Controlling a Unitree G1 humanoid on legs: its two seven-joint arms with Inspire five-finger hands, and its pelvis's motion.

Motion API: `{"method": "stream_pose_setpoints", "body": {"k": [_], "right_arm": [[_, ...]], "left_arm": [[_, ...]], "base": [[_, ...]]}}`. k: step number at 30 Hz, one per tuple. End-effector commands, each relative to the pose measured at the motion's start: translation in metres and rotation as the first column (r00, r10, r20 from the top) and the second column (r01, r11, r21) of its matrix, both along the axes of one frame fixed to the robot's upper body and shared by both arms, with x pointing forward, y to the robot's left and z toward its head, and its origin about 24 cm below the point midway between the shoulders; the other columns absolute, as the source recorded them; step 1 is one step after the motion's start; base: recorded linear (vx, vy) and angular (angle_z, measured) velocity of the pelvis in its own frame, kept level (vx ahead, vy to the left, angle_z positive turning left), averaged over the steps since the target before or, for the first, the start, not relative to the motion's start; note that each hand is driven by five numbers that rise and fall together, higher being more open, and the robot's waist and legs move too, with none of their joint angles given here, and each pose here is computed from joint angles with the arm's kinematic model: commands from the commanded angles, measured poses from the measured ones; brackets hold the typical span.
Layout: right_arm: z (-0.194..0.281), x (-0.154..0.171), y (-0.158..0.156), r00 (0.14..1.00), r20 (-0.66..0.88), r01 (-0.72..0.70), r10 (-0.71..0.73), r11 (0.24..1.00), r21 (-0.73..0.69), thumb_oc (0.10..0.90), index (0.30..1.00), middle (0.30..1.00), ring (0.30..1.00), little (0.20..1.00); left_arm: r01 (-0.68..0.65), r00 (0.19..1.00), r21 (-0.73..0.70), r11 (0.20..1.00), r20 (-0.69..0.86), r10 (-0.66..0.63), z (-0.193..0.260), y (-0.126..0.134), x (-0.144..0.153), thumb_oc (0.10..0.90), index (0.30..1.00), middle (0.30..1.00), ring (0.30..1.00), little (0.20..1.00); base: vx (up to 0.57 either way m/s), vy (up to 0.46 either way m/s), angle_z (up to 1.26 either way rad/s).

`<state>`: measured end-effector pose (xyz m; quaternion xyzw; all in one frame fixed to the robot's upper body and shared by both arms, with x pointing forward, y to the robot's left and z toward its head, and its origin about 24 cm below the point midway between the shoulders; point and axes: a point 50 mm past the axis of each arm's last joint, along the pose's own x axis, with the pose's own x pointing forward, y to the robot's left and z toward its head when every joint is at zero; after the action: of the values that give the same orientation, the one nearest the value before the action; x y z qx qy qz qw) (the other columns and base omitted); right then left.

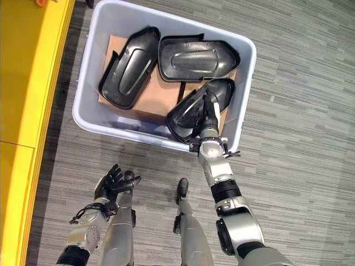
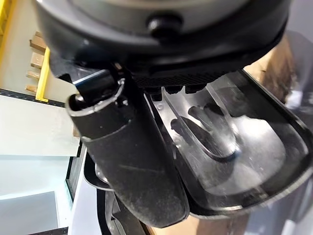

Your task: Move parts from the plastic box to the shelf.

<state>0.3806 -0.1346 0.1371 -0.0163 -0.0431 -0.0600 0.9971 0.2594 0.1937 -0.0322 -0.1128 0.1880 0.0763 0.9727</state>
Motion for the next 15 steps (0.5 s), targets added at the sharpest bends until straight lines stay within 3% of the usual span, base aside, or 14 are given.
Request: {"method": "stream_pose_setpoints", "body": {"k": [1, 15], "right_arm": [[0.061, 0.002, -0.008, 0.969, 0.247, -0.007, -0.015, 0.996, 0.086, 0.900, 1.000, 1.000, 1.000, 1.000], [0.037, -0.001, 0.014, 0.982, 0.179, -0.087, 0.055, 0.980, 0.177, 0.900, 1.000, 1.000, 1.000, 1.000]], "left_arm": [[0.005, 0.994, 0.009, 1.000, 0.106, -0.006, 0.015, -0.005, 0.003, 0.900, 1.000, 1.000, 1.000, 1.000], [0.012, 0.995, 0.009, 1.000, 0.097, -0.013, 0.014, -0.008, 0.003, 0.900, 1.000, 1.000, 1.000, 1.000]], "base": [[0.00, 0.000, 0.00], [0.00, 0.000, 0.00]]}}
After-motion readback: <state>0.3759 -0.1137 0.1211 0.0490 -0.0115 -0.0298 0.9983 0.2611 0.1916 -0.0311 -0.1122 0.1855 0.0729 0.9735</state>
